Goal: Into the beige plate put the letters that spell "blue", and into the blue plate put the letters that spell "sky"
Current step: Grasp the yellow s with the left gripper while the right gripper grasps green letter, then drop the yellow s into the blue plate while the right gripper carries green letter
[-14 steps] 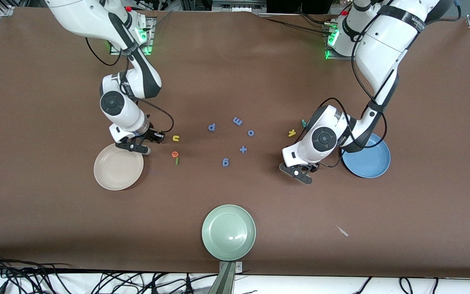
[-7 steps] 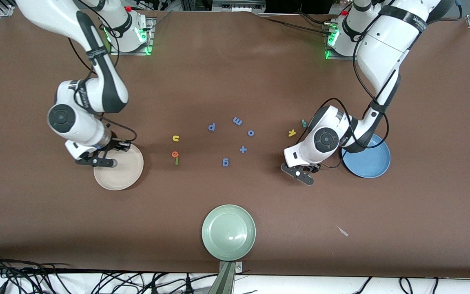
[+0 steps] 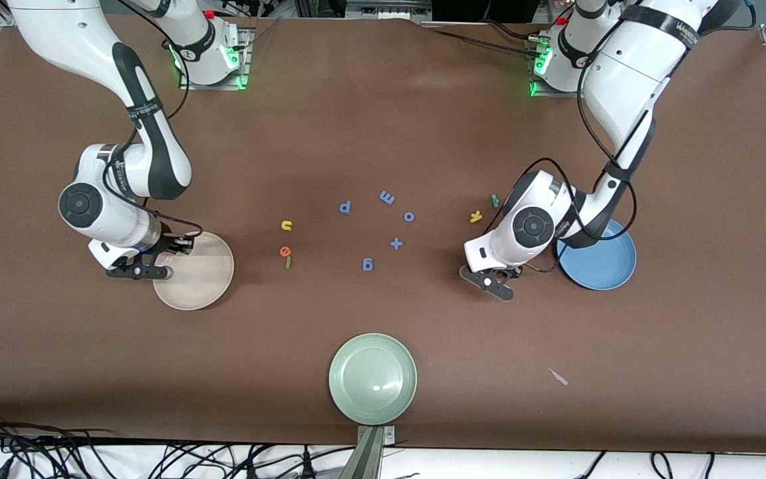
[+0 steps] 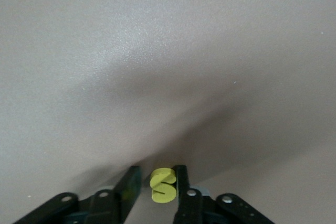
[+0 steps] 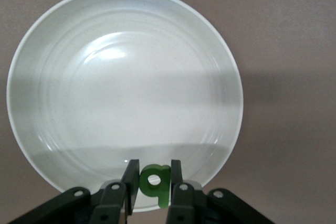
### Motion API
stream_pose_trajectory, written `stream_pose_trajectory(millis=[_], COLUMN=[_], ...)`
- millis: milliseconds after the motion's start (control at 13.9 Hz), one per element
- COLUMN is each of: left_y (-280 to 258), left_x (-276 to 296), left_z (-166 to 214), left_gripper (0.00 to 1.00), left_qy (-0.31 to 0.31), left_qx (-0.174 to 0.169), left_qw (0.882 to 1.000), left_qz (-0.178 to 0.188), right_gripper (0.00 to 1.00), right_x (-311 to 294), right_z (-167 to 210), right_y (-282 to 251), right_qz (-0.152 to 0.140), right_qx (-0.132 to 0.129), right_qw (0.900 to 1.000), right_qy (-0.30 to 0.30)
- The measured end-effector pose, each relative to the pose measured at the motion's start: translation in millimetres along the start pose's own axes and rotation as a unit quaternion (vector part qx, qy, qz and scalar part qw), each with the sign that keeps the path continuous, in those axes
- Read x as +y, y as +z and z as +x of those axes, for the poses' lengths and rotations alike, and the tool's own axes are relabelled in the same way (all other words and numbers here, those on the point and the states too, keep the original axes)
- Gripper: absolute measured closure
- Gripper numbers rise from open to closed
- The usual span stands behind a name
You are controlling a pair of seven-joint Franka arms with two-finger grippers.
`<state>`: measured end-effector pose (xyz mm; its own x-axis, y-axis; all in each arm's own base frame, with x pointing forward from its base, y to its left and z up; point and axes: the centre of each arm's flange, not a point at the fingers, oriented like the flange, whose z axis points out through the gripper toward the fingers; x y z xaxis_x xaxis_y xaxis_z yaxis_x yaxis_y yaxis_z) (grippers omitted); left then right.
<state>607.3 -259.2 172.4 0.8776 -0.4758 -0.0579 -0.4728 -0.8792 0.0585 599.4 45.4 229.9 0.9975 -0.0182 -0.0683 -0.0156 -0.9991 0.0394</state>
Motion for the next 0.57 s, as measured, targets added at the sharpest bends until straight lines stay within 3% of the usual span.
stream_pose_trajectory(millis=[72,215,431,574], left_y=[-2.6,-1.8,-16.9,-46.2], left_x=[1.6,2.3,-18.7,-57.5], left_z=[0.1,-1.0,-1.1,-9.5], left_gripper=[0.75,0.77,0.77,0.77], left_qy=[0.000,-0.003,-0.033,-0.060], left_qx=[0.000,-0.002,0.006,-0.007], left_qw=[1.000,1.000,0.999,0.998], left_qz=[0.000,0.000,0.004,0.012], right_gripper=[0.70,0.57,0.55,0.51], right_x=[-1.1,-3.3,-15.0,-32.1], right_z=[0.0,0.0,-0.7,-1.6], right_y=[-0.2,-0.4,-0.8,-2.1], right_qz=[0.000,0.001,0.005,0.010], right_qx=[0.000,0.000,0.001,0.002], right_qw=[1.000,1.000,1.000,1.000], right_qy=[-0.001,-0.002,-0.005,0.009])
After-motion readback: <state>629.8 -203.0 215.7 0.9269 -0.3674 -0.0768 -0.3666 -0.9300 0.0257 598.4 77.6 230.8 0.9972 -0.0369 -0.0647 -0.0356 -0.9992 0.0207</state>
